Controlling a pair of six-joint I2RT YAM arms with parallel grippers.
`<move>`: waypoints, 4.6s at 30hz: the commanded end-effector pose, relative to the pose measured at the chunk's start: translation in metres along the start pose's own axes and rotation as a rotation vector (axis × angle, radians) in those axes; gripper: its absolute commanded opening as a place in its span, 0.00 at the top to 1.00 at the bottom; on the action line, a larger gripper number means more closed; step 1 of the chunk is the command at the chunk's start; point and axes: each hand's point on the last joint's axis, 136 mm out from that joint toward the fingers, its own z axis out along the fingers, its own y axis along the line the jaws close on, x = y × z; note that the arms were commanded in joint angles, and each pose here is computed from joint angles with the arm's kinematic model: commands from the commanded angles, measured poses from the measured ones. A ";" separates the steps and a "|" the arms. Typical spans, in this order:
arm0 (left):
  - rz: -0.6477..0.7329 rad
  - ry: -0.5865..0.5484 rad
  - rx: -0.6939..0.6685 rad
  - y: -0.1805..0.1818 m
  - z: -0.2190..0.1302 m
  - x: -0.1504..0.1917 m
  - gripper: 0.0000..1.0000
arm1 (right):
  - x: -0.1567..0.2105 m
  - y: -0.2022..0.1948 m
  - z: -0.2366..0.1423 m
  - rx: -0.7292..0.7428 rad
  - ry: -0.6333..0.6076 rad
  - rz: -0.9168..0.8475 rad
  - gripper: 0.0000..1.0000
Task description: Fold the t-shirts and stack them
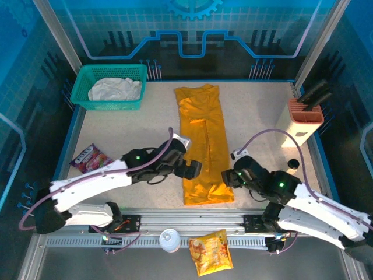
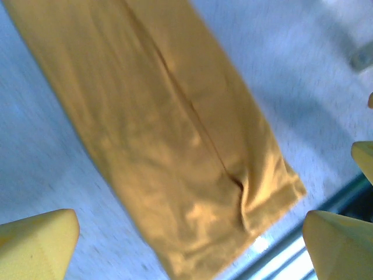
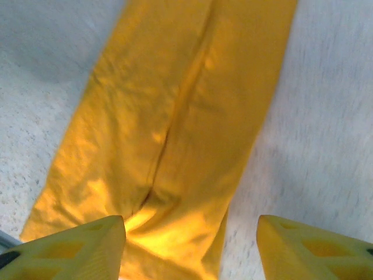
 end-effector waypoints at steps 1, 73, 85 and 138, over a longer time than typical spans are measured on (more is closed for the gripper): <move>0.262 -0.272 -0.130 0.023 -0.023 -0.054 0.01 | -0.031 0.026 -0.013 -0.163 -0.158 -0.398 0.41; 1.509 0.442 0.347 -0.003 0.126 0.184 0.84 | 0.156 0.001 0.074 -0.252 0.727 -1.273 0.58; 1.450 0.287 0.194 -0.001 0.128 0.143 1.00 | 0.130 0.011 0.068 -0.239 0.608 -1.285 1.00; 0.960 -0.013 -0.207 0.118 0.219 -0.083 0.72 | -0.137 -0.103 0.240 0.492 0.106 -0.776 0.84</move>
